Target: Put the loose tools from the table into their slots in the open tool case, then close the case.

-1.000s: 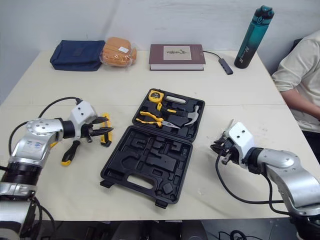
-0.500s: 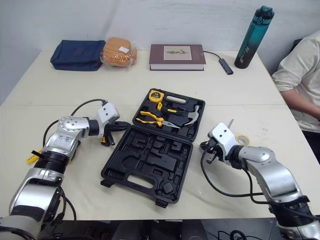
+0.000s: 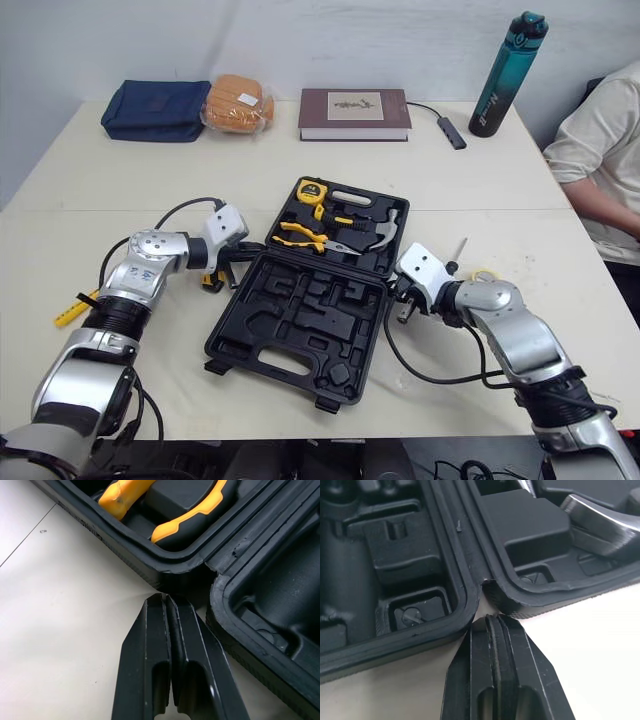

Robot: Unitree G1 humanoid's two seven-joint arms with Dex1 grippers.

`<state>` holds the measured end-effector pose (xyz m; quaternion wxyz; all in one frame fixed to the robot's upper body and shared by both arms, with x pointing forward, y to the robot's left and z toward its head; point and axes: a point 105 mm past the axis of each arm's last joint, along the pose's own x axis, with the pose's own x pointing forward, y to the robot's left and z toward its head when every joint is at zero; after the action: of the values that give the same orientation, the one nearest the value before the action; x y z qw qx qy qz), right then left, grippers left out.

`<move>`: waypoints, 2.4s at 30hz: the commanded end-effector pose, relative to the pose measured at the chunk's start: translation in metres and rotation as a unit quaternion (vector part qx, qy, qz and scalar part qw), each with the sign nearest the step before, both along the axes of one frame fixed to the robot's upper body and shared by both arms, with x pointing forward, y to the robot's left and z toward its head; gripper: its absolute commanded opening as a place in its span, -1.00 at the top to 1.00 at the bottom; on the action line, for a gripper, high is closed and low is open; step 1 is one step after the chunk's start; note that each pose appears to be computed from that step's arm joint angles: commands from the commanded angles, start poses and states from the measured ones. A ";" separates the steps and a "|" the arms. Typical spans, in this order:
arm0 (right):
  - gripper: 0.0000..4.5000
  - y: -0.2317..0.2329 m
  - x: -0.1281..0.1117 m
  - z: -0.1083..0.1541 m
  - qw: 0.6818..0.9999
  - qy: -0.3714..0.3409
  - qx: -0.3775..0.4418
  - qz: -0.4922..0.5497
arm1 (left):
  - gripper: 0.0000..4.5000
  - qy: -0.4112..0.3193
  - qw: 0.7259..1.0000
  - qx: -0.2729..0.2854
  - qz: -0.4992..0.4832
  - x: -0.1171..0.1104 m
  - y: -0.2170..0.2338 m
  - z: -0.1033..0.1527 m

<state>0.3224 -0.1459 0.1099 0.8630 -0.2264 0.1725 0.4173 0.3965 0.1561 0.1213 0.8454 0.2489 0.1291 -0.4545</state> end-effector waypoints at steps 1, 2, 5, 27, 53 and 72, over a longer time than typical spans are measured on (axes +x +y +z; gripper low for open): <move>1.00 0.014 -0.001 0.016 0.998 -0.030 0.005 0.048 | 0.98 0.005 0.999 0.000 -0.049 -0.009 -0.021 -0.003; 1.00 0.015 -0.001 0.016 0.998 -0.030 0.003 0.056 | 0.98 0.008 0.998 -0.001 -0.057 -0.012 -0.023 -0.004; 1.00 0.017 -0.004 0.017 0.996 -0.027 -0.006 0.085 | 0.98 0.024 0.996 0.000 -0.083 -0.027 -0.026 -0.011; 1.00 0.017 -0.021 0.008 0.984 -0.011 -0.041 0.171 | 0.98 0.080 0.995 0.003 -0.056 -0.101 -0.003 -0.040; -0.99 -0.159 -0.076 0.082 0.989 -0.006 0.055 -0.136 | -0.99 0.097 0.950 -0.173 0.242 -0.208 0.179 0.036; -0.99 -0.220 -0.094 0.088 0.974 -0.024 0.009 -0.223 | -0.99 0.036 0.909 -0.129 0.395 -0.245 0.248 0.031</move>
<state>0.2234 -0.3794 0.1879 0.9415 -0.1735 0.2181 0.1895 0.1447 0.4104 0.1434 0.9730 0.0381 0.2042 -0.1005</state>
